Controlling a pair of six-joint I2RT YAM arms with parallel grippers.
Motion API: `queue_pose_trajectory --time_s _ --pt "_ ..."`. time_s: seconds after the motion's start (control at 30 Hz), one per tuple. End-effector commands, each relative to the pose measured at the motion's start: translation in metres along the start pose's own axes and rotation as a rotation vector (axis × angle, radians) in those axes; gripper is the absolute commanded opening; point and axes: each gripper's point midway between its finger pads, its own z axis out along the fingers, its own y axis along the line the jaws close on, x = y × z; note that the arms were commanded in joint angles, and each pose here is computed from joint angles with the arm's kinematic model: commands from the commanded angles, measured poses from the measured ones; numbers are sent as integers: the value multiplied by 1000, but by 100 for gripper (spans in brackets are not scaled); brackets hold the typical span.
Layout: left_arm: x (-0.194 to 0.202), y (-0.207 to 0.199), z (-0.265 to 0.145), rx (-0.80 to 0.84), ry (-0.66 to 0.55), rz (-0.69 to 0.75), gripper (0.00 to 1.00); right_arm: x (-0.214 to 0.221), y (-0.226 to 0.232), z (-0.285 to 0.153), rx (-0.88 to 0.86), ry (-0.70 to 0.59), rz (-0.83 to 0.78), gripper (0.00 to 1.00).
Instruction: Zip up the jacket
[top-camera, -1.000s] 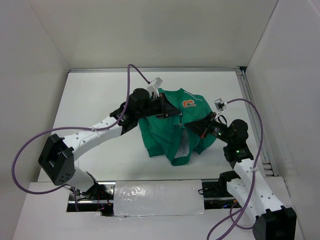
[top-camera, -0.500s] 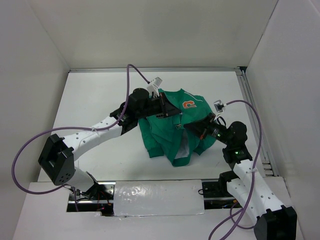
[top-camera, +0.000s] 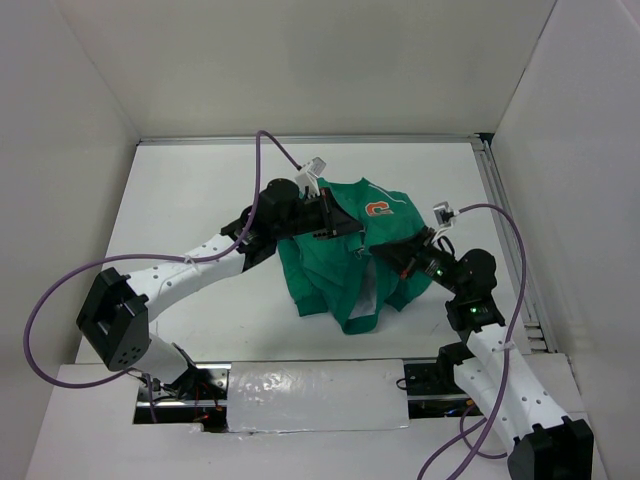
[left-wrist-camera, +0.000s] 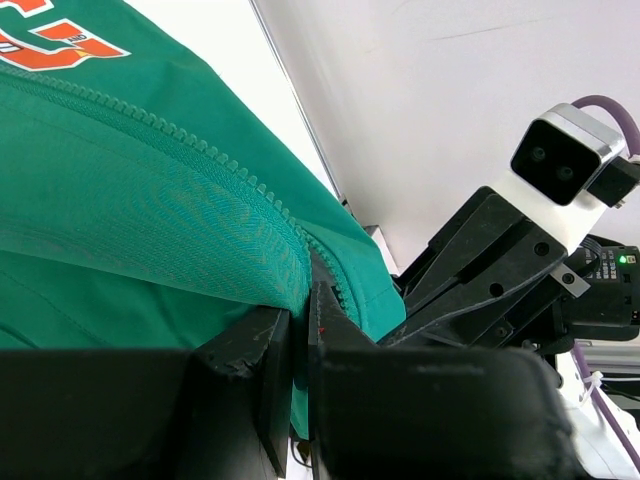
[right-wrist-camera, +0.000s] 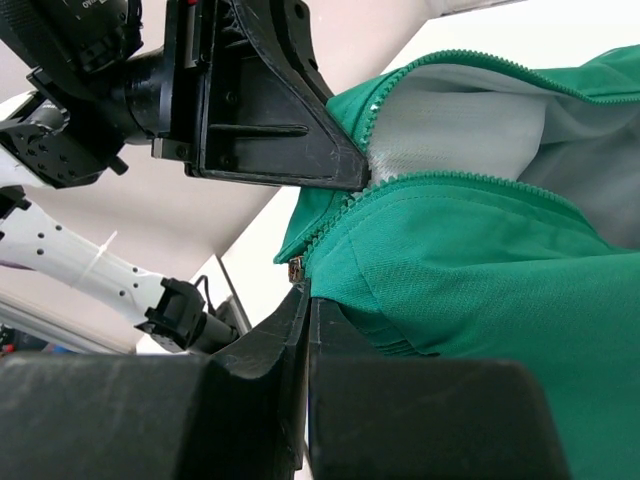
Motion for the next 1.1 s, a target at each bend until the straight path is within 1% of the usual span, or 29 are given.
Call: queue_pose_trajectory --time_s 0.0,0.23,0.43,0.67,0.93,1.07 --pt "-14 -29 -7 85 -55 23 0 -6 15 0 -52 -3 -58 0" --pt "-21 -34 -10 89 -86 35 0 9 12 -4 -40 69 -33 0" --pt "-27 -34 -12 83 -113 46 0 8 12 -6 -28 51 -28 0" --pt "-22 -30 -10 84 -103 57 0 2 12 -4 -12 25 36 0" --pt "-18 -28 -11 101 -99 91 0 -4 12 -4 9 7 53 0" --pt "-16 -27 -12 107 -100 107 0 -1 9 -3 28 29 75 0"
